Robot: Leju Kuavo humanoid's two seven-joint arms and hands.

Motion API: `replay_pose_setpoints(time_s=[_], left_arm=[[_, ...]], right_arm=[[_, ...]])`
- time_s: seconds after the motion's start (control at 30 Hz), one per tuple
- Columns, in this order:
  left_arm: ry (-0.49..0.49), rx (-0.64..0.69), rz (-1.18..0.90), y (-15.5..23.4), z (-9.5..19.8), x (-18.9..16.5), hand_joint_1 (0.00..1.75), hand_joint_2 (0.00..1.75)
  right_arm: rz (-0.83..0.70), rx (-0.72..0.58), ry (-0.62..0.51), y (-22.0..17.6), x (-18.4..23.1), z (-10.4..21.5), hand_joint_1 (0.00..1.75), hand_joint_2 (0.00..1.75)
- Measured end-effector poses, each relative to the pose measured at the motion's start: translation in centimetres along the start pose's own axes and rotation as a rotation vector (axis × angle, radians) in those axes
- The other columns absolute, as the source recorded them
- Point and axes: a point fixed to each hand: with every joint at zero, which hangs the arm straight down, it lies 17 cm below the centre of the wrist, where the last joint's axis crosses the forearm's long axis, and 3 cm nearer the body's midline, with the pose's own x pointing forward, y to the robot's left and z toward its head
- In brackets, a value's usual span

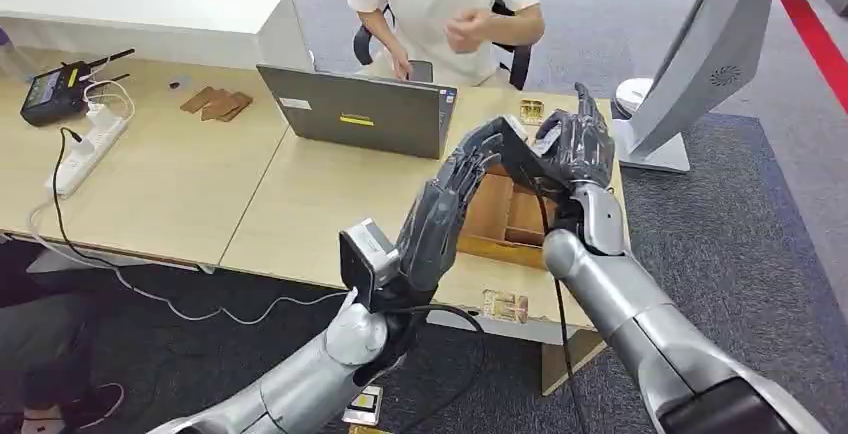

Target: Pass the card to the sensor for recognition and then transmit it.

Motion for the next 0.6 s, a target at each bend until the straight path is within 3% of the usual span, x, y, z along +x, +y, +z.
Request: replay_pose_setpoints(time_s=[0.3,0.6], left_arm=[[0.035,0.046,-0.035,1.0,0.5,-0.7,0.00,0.00],[0.055,0.073,-0.063,1.7,1.2,-0.7,0.00,0.00]], right_arm=[[-0.123,-0.019,0.072,-0.1,-2.8,1.5,1.75,1.75],[-0.178,-0.094,0.247,-1.5,-11.9,5.6,1.75,1.75]])
